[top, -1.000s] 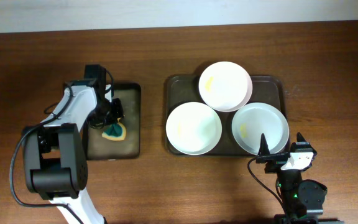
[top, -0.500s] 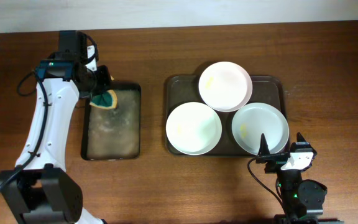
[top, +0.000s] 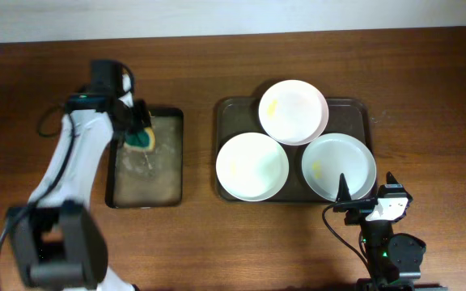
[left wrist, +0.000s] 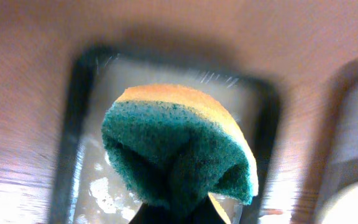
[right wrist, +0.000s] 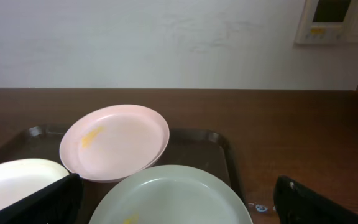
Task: Clean dirty plates on tray and stack at the side
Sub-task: 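Lift the sponge and carry it to the front white plate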
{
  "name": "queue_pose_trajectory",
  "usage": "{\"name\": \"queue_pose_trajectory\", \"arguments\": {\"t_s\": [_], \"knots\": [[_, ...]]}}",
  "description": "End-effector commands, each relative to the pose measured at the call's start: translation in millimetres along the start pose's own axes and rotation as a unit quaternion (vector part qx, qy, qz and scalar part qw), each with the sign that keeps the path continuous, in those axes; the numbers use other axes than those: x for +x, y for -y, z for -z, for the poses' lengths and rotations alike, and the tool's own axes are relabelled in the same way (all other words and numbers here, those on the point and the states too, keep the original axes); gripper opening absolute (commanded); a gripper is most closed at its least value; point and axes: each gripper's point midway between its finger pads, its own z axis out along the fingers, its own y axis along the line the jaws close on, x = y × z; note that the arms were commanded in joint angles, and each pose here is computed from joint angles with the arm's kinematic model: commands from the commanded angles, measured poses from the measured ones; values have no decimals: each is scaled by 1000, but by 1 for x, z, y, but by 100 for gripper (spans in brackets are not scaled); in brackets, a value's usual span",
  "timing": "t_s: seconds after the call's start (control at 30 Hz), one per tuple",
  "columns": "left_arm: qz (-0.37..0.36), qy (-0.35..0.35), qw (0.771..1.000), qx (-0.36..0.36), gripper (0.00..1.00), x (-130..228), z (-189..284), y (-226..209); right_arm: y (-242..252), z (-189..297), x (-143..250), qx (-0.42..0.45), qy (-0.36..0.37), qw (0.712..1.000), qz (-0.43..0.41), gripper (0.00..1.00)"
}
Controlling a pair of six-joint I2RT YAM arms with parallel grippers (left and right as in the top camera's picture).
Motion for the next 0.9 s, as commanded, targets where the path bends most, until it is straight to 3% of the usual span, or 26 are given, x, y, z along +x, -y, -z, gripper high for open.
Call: {"name": "queue_pose_trajectory", "arguments": {"t_s": [0.0,0.17,0.27,0.57,0.73,0.87], "knots": [[-1,74,997,-12,0,-24,55,-4,0,0,3,0,-3,1000,-2,98],[0,-1,999,-32,0,29,-32,-20,0,0,3,0,-3,1000,-2,99],[0,-24,999,-36,0,39,-47,-23,0,0,3,0,-3,1000,-2,98],[-4,121,992,22,0,-24,92,5,0,0,3,0,-3,1000,-2,99],[-23,154,980,125,0,-16,147,39,0,0,3,0,-3,1000,-2,98],[-55,105,968,223,0,8,144,86,0,0,3,0,-3,1000,-2,98]]}}
